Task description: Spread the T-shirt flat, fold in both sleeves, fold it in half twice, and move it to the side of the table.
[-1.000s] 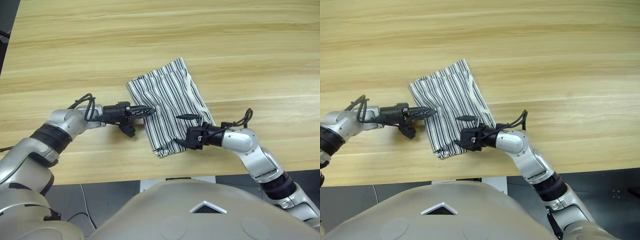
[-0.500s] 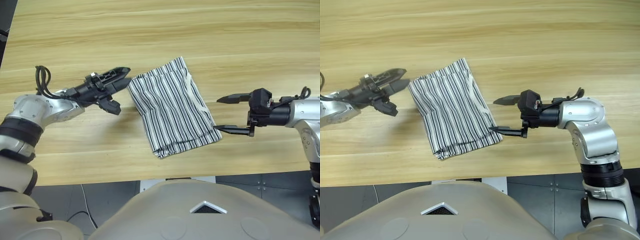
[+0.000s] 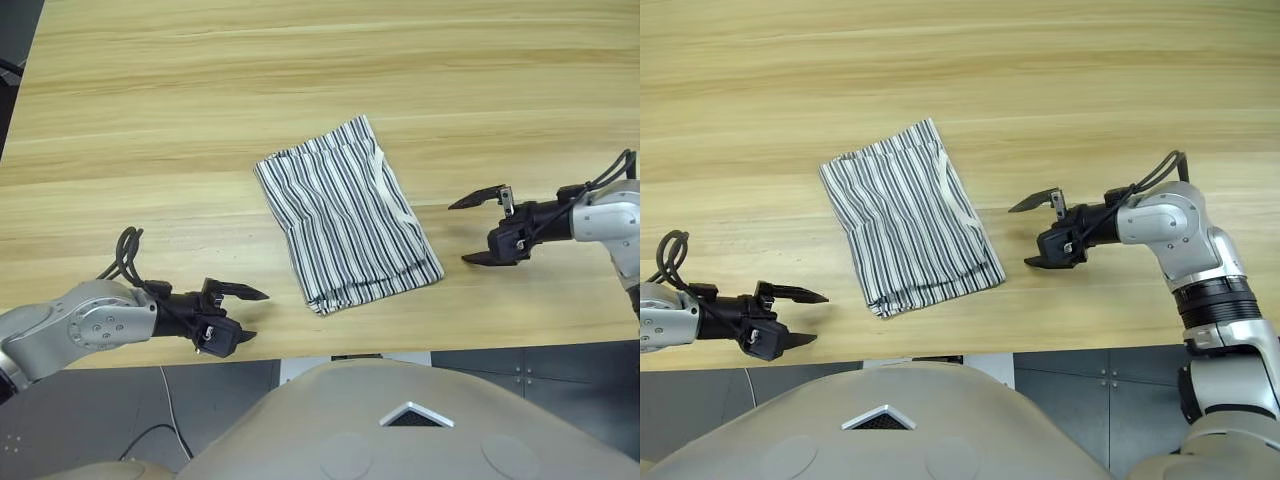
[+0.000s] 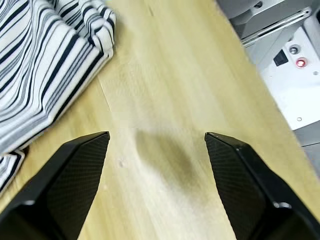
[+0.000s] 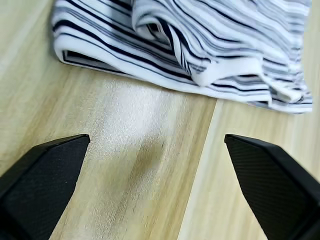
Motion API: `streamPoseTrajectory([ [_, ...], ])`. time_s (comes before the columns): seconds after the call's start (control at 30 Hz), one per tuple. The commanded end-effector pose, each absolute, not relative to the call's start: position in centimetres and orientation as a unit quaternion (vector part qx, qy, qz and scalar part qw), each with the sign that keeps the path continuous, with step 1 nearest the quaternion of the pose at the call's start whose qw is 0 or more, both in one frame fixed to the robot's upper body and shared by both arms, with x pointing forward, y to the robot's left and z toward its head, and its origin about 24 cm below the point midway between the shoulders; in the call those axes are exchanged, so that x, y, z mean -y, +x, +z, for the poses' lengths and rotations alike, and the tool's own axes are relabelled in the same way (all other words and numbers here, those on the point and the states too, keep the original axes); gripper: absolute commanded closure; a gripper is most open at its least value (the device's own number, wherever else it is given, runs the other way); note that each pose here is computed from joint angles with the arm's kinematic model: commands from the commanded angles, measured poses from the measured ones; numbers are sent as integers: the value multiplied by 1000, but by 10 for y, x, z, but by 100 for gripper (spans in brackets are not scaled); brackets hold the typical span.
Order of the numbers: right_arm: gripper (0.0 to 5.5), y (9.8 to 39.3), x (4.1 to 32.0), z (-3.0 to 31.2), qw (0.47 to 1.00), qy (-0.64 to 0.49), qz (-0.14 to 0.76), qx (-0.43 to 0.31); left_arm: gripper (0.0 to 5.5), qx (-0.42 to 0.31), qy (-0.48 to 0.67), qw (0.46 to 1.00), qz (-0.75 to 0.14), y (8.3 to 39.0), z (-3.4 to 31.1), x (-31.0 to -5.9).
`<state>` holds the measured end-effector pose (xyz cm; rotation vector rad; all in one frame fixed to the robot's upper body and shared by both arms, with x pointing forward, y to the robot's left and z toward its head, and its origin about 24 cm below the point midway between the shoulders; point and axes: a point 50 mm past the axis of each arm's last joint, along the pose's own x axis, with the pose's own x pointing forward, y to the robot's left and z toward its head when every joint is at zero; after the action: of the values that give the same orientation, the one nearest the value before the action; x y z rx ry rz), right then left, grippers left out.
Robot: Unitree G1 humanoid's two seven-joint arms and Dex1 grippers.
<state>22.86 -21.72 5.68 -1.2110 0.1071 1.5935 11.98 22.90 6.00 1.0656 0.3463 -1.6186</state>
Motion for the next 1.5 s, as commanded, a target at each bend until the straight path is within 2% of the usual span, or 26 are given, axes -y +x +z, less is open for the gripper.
streamPoseTrajectory([
  [0.03,51,224,212,46,540,-489,684,-40,194,-115,475,575,-656,133,58,-221],
  [0.2,51,217,200,34,548,-463,696,-17,194,-84,482,596,-637,141,53,-213],
  [0.4,51,216,186,26,556,-446,701,6,194,-72,459,596,-655,135,41,-199],
  [0.63,51,212,180,20,557,-439,705,16,194,-65,450,597,-661,135,24,-194],
  [0.9,51,210,174,18,550,-434,713,26,194,-34,455,605,-653,141,22,-187],
  [1.13,179,208,174,15,540,-430,724,17,190,-32,450,604,-658,139,20,-185],
  [1.5,387,206,174,13,543,-430,721,13,371,-33,441,596,-670,135,18,-181],
])
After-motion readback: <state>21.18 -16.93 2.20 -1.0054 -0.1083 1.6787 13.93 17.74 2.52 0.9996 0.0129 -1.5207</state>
